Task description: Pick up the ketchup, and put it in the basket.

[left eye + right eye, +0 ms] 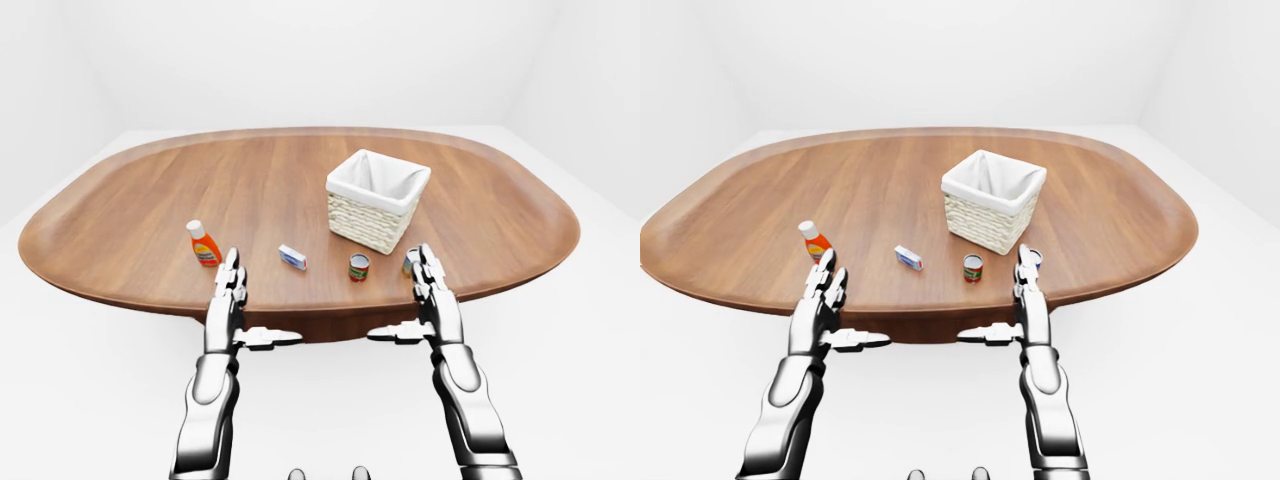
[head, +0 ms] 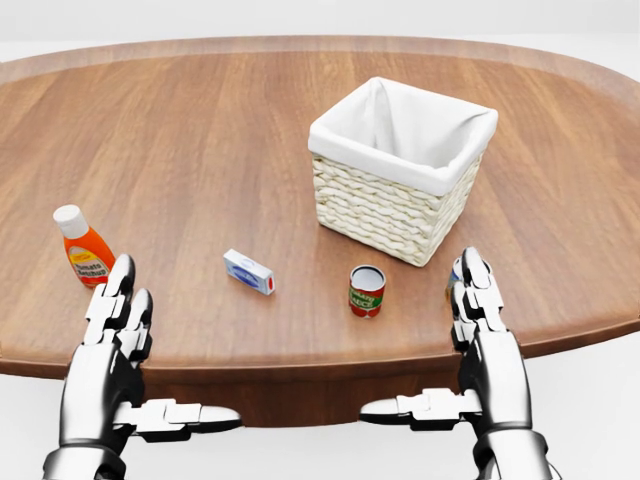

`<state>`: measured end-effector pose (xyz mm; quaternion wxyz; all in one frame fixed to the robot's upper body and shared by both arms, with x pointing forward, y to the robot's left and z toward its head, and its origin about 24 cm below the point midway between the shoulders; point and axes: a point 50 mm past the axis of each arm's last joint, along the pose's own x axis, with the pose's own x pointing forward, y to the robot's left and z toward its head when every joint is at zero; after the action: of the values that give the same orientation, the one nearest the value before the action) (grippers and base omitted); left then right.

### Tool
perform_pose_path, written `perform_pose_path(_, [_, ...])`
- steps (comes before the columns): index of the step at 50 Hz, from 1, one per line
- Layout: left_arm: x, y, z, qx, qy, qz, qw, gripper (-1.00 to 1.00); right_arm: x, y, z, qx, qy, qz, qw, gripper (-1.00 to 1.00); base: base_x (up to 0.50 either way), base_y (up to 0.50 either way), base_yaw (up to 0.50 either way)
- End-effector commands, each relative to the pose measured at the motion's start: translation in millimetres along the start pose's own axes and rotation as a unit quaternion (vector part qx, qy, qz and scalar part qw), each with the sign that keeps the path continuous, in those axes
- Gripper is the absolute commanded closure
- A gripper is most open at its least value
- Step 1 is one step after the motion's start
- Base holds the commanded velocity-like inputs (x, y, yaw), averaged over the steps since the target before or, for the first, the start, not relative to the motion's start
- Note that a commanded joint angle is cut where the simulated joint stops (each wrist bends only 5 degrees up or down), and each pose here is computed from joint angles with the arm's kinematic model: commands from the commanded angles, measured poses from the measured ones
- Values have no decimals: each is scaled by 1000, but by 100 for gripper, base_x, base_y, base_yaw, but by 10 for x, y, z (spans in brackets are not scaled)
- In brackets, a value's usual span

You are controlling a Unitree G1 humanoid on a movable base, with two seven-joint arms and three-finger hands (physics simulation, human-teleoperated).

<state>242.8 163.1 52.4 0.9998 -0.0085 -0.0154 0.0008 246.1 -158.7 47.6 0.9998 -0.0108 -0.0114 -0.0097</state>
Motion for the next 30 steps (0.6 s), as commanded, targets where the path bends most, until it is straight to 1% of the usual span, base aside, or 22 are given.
perform_pose_path(1, [-237, 54, 261, -6, -45, 8, 999, -100, -152, 7, 213, -5, -42, -5, 999, -100, 50, 0, 0])
perform_pose_path(5, [-301, 81, 341, -17, -66, 10, 998, -100, -214, 28, 271, -13, -55, -5, 998, -100, 50, 0, 0])
perform_pose_path(7, [-310, 88, 349, -16, -64, 10, 998, -100, -231, 30, 289, -12, -58, -5, 998, -100, 50, 0, 0])
perform_pose_path(17, [-293, 113, 366, -19, -64, 14, 998, -100, -253, 35, 313, -15, -63, -3, 998, -100, 50, 0, 0])
perform_pose_path(22, [-283, 123, 362, -19, -67, 20, 997, -100, -233, 25, 295, -21, -63, -11, 998, -100, 50, 0, 0])
perform_pose_path(24, [-276, 136, 366, -25, -65, 20, 997, -100, -239, 30, 302, -21, -65, -10, 998, -100, 50, 0, 0])
perform_pose_path(30, [-290, 124, 369, -22, -67, 17, 997, -100, -220, 34, 276, -22, -63, -12, 998, -100, 0, 0, 0])
